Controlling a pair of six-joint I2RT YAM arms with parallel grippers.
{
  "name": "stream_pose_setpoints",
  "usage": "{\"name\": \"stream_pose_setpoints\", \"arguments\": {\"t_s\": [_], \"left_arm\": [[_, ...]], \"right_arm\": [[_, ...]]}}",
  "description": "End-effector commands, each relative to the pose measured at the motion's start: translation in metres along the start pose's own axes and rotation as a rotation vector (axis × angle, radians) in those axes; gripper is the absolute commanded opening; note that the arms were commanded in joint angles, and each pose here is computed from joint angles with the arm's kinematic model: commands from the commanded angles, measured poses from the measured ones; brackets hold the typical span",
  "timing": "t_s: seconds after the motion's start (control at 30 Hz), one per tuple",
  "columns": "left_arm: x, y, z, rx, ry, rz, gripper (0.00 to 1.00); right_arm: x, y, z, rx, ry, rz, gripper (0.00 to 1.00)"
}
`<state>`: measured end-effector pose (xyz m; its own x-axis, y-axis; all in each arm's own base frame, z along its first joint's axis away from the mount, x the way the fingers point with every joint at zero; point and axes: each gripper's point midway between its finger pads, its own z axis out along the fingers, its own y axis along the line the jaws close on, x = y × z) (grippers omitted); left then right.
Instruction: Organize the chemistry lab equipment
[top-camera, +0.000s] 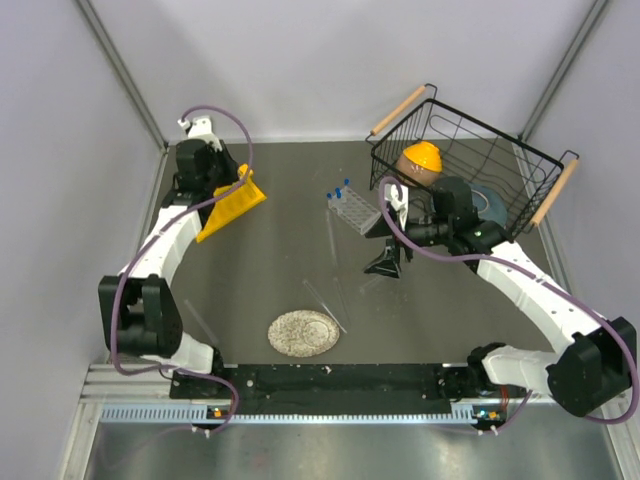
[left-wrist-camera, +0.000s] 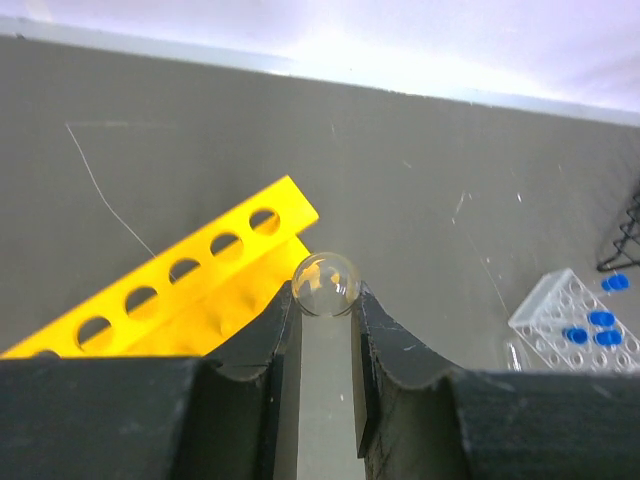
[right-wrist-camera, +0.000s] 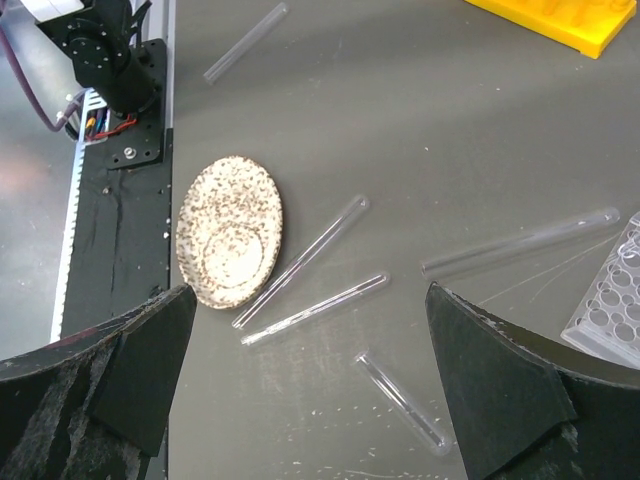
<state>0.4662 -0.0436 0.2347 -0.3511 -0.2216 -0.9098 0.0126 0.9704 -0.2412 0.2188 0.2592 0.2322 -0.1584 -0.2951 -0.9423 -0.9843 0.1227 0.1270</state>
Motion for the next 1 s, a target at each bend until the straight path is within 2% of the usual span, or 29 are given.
{"name": "stream_pose_setpoints", "arguments": {"t_s": [0.0, 0.27, 0.53, 0.97], "left_arm": [[-0.058, 0.001, 0.011, -0.006, -0.152, 0.049, 0.06], [-0.070, 0.004, 0.029, -0.022, -0.156, 0.085, 0.06], [-0.065, 0.008, 0.042, -0.033, -0.123, 0.121, 0.06], [-0.056, 0.003, 0.037, 0.008, -0.101, 0.156, 0.06]], "right_arm": [[-0.003, 0.002, 0.001, -0.012, -0.005, -0.052, 0.99], [0.000, 0.002, 0.004, -0.015, 0.010, -0.057, 0.99], [0.003, 0.001, 0.005, -0.018, 0.019, -0.050, 0.99], [0.007, -0.002, 0.008, -0.016, 0.033, -0.049, 0.99]]}}
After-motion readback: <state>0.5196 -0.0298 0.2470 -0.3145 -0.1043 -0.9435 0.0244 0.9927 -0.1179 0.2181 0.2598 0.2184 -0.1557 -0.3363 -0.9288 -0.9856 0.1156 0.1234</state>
